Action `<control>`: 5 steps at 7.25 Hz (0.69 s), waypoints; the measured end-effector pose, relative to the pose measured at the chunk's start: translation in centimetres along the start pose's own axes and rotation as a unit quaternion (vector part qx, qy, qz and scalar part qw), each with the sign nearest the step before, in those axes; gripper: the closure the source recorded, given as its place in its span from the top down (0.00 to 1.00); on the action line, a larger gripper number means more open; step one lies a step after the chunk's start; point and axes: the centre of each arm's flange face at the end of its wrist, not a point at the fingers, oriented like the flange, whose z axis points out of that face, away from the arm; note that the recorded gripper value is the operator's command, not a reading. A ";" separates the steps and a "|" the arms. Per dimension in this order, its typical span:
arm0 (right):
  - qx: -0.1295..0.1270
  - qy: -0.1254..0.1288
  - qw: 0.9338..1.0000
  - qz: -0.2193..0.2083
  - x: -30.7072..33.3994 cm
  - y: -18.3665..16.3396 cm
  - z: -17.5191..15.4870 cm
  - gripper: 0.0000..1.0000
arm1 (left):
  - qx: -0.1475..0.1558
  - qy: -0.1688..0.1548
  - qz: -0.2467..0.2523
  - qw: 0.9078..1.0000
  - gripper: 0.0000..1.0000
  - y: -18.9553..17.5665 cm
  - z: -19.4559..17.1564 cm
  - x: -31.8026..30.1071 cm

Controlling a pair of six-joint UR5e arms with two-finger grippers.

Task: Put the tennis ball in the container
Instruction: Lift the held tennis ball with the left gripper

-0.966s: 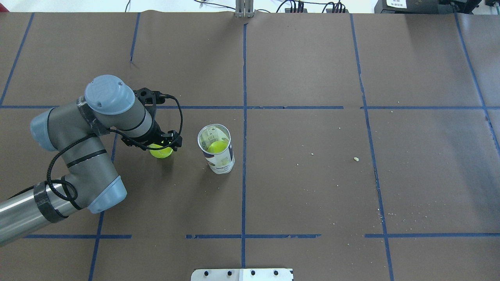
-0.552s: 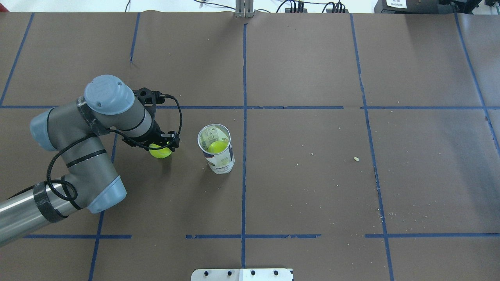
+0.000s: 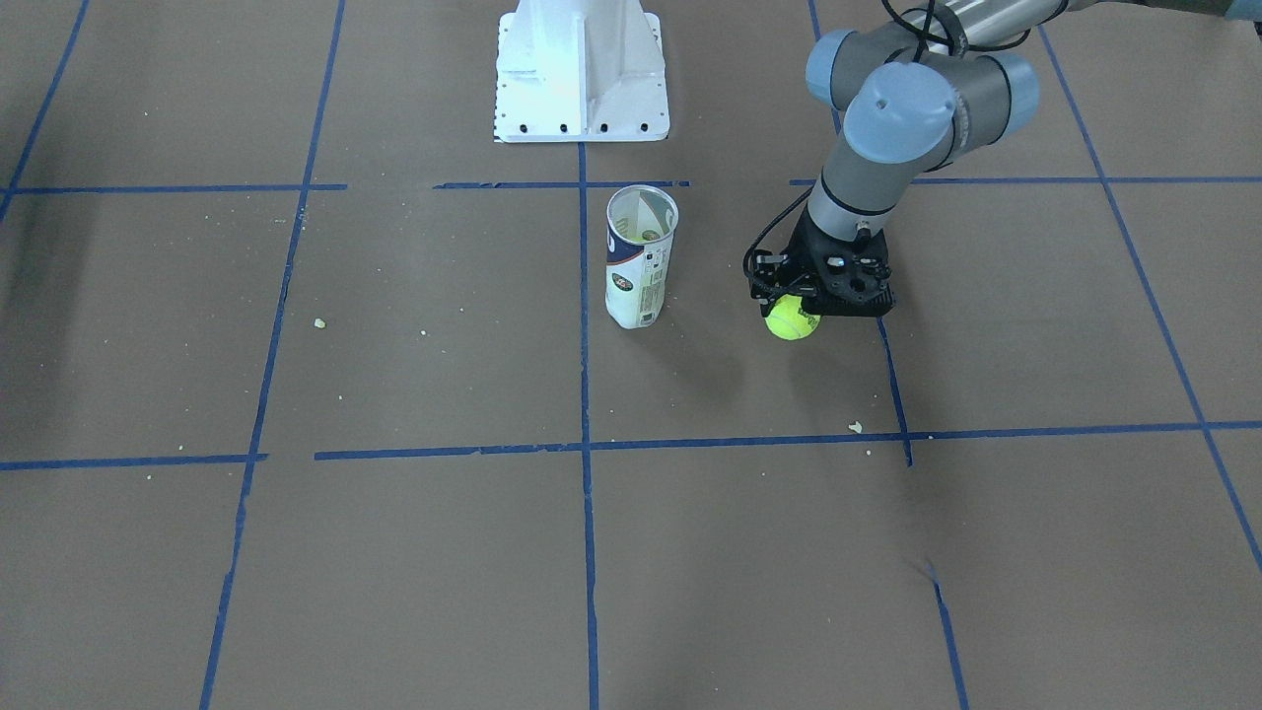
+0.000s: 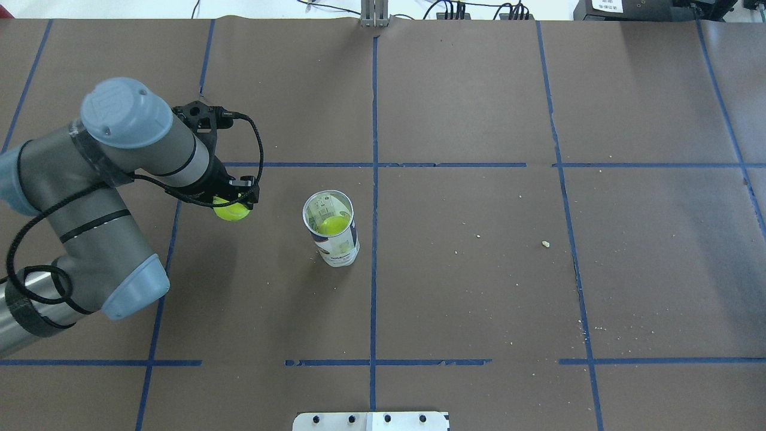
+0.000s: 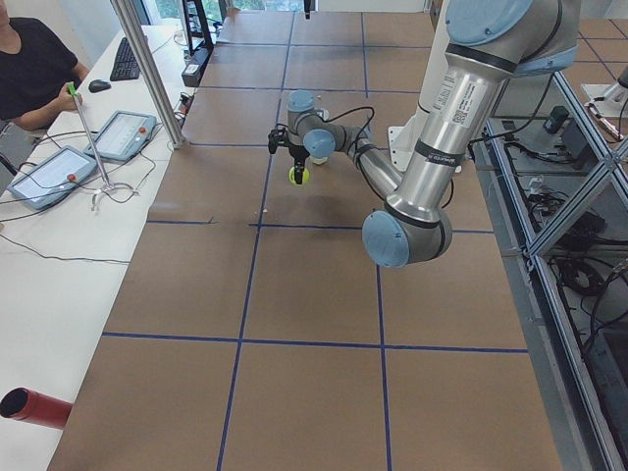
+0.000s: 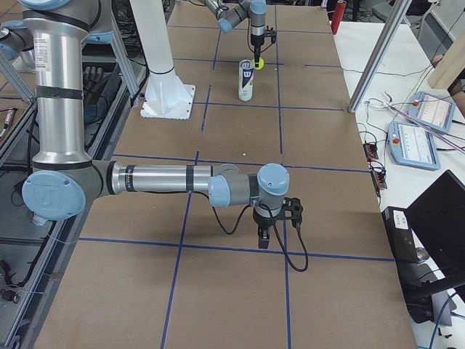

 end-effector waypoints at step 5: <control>0.000 0.000 1.000 0.000 0.0 0.0 0.0 1.00 | 0.010 -0.029 -0.023 0.999 0.00 0.1 -20.4 2.1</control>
